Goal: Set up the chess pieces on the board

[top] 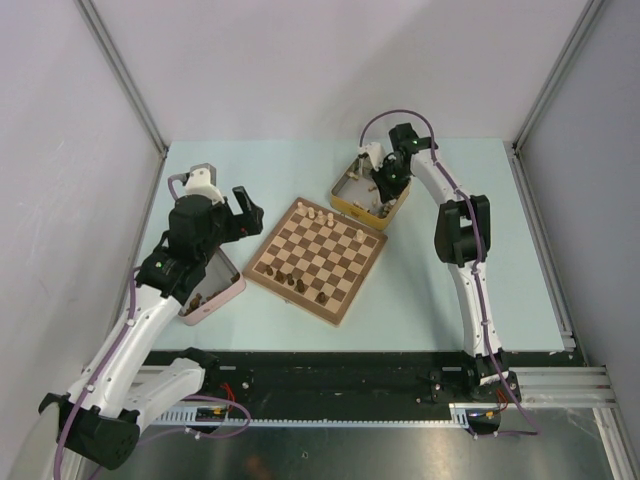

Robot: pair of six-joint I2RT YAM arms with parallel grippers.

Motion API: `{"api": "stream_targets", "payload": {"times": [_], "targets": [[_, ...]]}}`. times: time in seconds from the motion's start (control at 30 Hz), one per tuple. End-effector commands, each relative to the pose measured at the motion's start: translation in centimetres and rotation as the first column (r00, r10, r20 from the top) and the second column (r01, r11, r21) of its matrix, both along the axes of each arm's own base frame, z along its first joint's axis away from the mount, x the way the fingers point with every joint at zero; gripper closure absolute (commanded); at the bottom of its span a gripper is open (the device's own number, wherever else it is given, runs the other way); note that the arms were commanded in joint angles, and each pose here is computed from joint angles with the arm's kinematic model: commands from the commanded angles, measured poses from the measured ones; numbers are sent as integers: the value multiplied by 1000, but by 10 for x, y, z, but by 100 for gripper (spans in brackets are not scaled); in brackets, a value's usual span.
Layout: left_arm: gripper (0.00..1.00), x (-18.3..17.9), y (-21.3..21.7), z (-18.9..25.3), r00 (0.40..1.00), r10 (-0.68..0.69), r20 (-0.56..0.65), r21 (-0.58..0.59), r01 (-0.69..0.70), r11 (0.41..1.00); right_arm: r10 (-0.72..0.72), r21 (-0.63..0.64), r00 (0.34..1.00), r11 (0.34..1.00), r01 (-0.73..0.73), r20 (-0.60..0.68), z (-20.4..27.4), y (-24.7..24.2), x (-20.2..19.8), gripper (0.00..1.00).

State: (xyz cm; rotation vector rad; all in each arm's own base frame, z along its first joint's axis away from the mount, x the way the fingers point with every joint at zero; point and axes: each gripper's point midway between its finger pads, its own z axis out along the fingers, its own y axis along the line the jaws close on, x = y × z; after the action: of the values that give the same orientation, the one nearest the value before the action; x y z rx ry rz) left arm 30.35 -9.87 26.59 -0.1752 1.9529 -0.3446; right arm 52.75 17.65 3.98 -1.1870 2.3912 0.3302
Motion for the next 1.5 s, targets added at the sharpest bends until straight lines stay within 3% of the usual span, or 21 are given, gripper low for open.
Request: {"api": "stream_targets", "payload": {"times": [0.0,0.3,0.57,1.07,1.47], "targets": [[1,0,0,14,999,3,41,-32,-2,999,1,83,985,996,-15,172,73,10,20,91],[0,0,3,20,998,17,56,-45,-15,999,19,178,974,982,-61,225,126,25,8,91],[0,0,8,29,997,37,74,-75,-32,997,145,274,969,941,-197,199,157,56,-50,90],[0,-1,5,13,999,14,36,-77,-11,997,341,290,939,895,-339,45,127,103,-160,90],[0,-8,6,2,1000,15,21,-89,-13,996,359,223,931,905,-363,58,111,122,-173,89]]}}
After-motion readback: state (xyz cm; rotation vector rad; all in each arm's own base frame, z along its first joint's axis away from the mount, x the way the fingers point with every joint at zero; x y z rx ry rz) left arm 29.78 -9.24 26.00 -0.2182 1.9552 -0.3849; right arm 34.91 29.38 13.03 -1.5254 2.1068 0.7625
